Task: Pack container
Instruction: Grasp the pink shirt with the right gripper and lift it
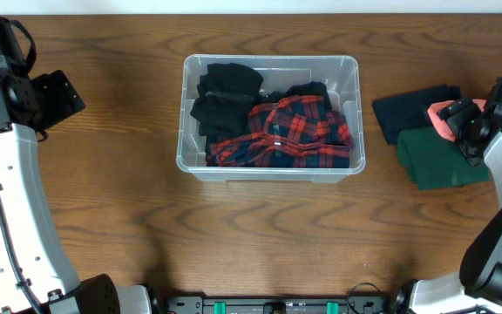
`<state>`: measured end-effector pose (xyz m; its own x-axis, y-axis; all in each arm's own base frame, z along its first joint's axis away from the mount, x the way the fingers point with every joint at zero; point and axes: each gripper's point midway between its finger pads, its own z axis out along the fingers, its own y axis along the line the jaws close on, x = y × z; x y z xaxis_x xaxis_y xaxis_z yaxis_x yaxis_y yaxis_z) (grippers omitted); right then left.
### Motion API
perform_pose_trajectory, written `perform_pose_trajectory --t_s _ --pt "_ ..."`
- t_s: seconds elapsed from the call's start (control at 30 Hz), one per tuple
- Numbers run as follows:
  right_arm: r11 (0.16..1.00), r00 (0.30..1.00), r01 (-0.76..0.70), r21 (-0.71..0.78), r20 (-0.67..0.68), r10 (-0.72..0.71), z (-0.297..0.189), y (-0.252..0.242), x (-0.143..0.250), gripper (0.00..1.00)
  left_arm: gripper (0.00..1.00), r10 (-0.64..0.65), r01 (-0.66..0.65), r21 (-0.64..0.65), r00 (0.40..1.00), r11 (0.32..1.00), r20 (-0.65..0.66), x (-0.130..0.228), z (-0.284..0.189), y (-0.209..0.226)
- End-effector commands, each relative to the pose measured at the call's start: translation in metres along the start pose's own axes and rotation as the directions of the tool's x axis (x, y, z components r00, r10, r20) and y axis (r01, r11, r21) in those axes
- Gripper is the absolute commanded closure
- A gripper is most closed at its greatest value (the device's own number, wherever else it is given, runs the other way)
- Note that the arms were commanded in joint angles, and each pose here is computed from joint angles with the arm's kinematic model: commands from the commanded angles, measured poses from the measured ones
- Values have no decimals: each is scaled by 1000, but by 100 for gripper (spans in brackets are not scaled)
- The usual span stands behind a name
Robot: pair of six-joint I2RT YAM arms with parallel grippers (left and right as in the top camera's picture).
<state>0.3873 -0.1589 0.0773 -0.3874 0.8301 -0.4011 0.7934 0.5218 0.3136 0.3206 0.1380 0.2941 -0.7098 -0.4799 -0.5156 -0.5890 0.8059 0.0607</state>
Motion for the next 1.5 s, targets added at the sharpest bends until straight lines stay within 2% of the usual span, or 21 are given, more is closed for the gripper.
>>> perform_pose_trajectory --t_s 0.0,0.2,0.4,0.47,0.6,0.63,0.7,0.9,1.03,1.3,1.47 --pt "1000 1000 -8 22 20 8 7 -8 -6 13 2 -20 20 -5 1000 1000 6 0 -2 3" --pt "1000 999 8 -1 54 -8 14 -4 -15 31 2 -20 20 -5 1000 1000 7 0 -2 3" --pt "1000 999 17 -2 46 -16 20 -3 -13 65 2 -20 20 -5 1000 1000 7 0 -2 3" --pt "1000 999 30 3 36 -30 21 -5 -11 69 2 -20 20 -5 1000 1000 6 0 -2 3" --pt "999 998 51 10 27 -51 21 -6 -9 71 2 -20 20 -5 1000 1000 7 0 -2 3" --pt "999 998 52 11 27 -53 21 -7 -9 77 2 -20 20 -5 1000 1000 7 0 -2 3" --pt "997 997 72 13 23 -72 21 -7 -8 99 2 -20 20 -5 1000 1000 6 0 -2 3" --pt "976 978 209 -57 -4 -210 16 5 -2 99 2 -20 20 -5 1000 1000 7 0 -2 3" --pt "958 968 252 -135 42 -248 -10 24 -10 99 2 -20 20 -5 1000 1000 6 0 -2 3" --pt "856 903 410 -314 275 -331 -123 82 -32 99 2 -20 20 -5 1000 1000 7 0 -2 3" --pt "754 852 507 -417 373 -367 -193 114 -15 99 2 -20 20 -5 1000 1000 6 0 -2 3"
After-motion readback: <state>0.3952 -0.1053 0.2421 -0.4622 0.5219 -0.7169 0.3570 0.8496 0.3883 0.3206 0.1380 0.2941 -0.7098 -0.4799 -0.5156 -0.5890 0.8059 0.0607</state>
